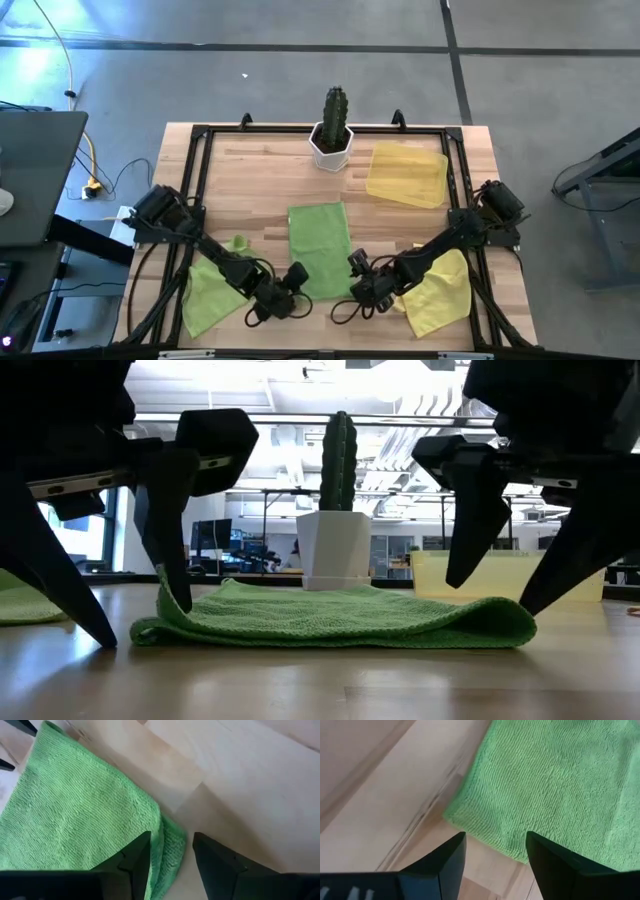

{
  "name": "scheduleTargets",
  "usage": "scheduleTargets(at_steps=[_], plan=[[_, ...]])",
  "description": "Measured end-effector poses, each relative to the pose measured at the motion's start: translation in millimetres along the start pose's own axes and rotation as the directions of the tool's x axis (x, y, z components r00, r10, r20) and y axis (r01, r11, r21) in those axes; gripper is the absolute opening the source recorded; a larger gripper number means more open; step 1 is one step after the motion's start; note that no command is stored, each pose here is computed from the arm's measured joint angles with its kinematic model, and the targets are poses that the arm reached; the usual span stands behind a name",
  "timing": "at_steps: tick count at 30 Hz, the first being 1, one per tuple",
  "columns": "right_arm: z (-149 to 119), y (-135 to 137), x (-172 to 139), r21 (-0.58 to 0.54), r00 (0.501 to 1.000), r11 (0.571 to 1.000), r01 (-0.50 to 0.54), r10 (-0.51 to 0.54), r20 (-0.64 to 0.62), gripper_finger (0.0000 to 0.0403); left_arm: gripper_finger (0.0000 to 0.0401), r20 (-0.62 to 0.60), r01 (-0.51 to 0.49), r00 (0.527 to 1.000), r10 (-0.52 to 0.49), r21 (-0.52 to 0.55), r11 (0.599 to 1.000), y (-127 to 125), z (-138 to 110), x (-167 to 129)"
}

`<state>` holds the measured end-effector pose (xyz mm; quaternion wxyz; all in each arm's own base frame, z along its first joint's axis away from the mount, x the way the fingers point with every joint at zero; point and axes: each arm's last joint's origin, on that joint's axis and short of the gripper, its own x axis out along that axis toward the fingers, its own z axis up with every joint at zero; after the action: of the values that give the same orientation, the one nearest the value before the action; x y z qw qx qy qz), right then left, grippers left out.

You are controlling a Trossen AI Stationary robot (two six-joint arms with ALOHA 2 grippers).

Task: Roll microfiber towels into tight, uniform cylinder then place into a basket
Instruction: Roll the green towel

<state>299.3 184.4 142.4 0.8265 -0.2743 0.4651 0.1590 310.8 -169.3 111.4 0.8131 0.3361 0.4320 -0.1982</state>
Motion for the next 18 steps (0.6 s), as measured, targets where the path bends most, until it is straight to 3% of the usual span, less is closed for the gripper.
scheduleTargets(at_steps=[8, 18], plan=[[2.6, 8.4, -0.3, -0.015, 0.999, 0.999, -0.032, 0.033, 0.025, 0.0199, 0.0136, -0.008, -0.015, 1.0, 0.014, -0.106, 0.994, -4.6, 0.3, 3.1], [0.3, 14.9, 20.3, -0.021, 1.0, 1.0, -0.004, 0.004, 0.003, 0.0198, 0.0078, -0.015, 0.0, 1.0, -0.003, -0.203, 0.979, -6.0, -1.1, 3.6]])
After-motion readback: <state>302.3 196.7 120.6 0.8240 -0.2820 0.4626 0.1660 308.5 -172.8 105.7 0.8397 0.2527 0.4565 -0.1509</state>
